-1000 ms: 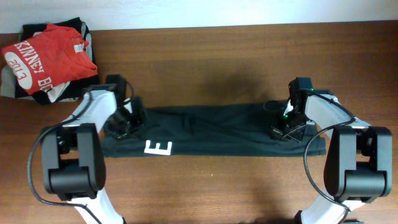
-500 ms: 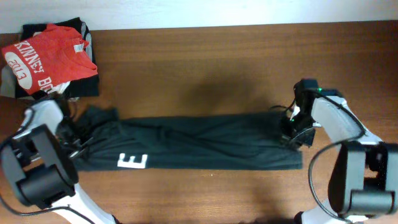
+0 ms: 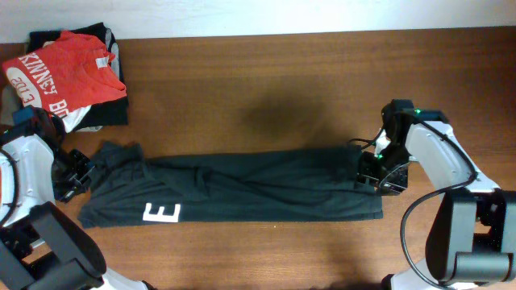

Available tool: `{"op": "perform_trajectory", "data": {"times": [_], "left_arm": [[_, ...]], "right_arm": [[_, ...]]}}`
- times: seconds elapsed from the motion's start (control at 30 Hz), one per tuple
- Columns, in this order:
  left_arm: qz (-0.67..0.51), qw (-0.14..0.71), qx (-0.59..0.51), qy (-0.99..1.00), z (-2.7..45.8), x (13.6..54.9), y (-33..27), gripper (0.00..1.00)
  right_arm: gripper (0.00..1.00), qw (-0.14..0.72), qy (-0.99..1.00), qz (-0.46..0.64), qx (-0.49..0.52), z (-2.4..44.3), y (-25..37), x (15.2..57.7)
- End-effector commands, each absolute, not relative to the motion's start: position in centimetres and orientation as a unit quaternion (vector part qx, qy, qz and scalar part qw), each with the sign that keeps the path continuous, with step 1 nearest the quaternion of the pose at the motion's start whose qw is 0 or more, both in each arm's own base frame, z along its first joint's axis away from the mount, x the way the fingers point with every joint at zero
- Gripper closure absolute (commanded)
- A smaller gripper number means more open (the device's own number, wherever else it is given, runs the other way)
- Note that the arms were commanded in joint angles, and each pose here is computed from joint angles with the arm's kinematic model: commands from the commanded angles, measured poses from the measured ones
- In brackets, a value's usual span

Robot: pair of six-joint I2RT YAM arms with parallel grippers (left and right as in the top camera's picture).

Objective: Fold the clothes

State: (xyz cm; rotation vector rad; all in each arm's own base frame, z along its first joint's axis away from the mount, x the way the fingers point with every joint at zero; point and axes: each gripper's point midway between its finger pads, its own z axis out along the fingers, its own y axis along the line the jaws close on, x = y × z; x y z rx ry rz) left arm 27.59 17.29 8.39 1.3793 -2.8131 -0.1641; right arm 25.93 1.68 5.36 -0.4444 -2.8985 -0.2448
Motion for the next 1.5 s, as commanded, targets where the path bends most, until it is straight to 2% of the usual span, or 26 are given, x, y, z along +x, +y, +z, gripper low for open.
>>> {"op": "perform_trajectory", "data": {"times": [0.0,0.13,0.33,0.37,0.4,0.47,0.5,0.53,0.6,0.63,0.77,0.8,0.83,0.87,0.93,1.07,1.17,1.2,1.47], "left_arm": [[-0.045,0.000,0.430,-0.902,8.7,27.8,17.0,0.99],[-0.030,0.000,0.430,-0.902,8.7,28.0,16.5,0.99],[-0.029,0.000,0.430,-0.902,8.7,28.0,16.5,0.99],[-0.029,0.000,0.430,-0.902,8.7,28.0,16.5,0.99],[-0.029,0.000,0.430,-0.902,8.7,28.0,16.5,0.99],[-0.029,0.000,0.430,-0.902,8.7,28.0,16.5,0.99],[-0.029,0.000,0.430,-0.902,8.7,28.0,16.5,0.99],[-0.029,0.000,0.430,-0.902,8.7,28.0,16.5,0.99],[-0.027,0.000,0.430,-0.902,8.7,28.0,16.4,0.99],[-0.024,0.000,0.430,-0.902,8.7,28.1,16.4,0.99],[-0.024,0.000,0.425,-0.905,8.7,28.1,16.3,0.99],[-0.023,0.000,0.424,-0.905,8.7,28.1,16.3,0.99],[-0.023,0.000,0.422,-0.906,8.7,28.2,16.2,0.99],[-0.024,-0.001,0.419,-0.908,8.7,28.4,16.0,0.99],[-0.024,-0.003,0.408,-0.913,8.7,28.7,15.5,0.99],[-0.024,-0.004,0.399,-0.917,8.7,29.0,15.0,0.99],[-0.024,-0.004,0.399,-0.917,8.7,29.0,15.0,0.99],[-0.024,-0.004,0.399,-0.917,8.7,29.0,15.0,0.99],[-0.024,-0.006,0.399,-0.917,8.7,29.1,15.1,0.99]], "right_arm": [[0.44,0.093,-0.982,-0.090,-0.140,4.4,2.4,25.6],[0.42,0.107,-0.978,-0.067,-0.165,2.8,1.8,24.2],[0.47,0.108,-0.978,-0.053,-0.169,2.3,1.3,24.0],[0.51,0.109,-0.978,-0.052,-0.169,2.2,1.3,23.9],[0.66,0.110,-0.978,-0.049,-0.169,2.1,1.2,23.9],[0.81,0.109,-0.978,-0.049,-0.169,1.8,1.2,24.0],[0.80,0.109,-0.978,-0.049,-0.169,1.8,1.2,24.0],[0.50,0.109,-0.979,-0.040,-0.168,1.8,0.9,24.0],[0.22,0.103,-0.979,-0.001,-0.174,1.8,-0.6,24.0],[0.14,0.100,-0.978,-0.003,-0.185,2.3,-1.1,24.4],[0.12,0.098,-0.966,-0.059,-0.232,3.3,-3.2,24.8],[0.14,0.100,-0.965,-0.088,-0.228,3.2,-2.7,24.7],[0.26,0.104,-0.963,-0.102,-0.228,2.9,-2.1,24.5],[0.31,0.109,-0.963,-0.103,-0.226,2.7,-1.9,24.1],[0.34,0.117,-0.964,-0.102,-0.214,1.6,-1.1,23.3],[0.63,0.112,-0.966,-0.105,-0.210,0.9,-0.7,23.2],[0.91,0.106,-0.966,-0.105,-0.212,0.9,-0.8,23.5],[0.95,0.104,-0.965,-0.105,-0.215,0.9,-0.8,23.6],[0.96,0.049,-0.962,-0.117,-0.243,2.5,-1.2,27.6]]}}
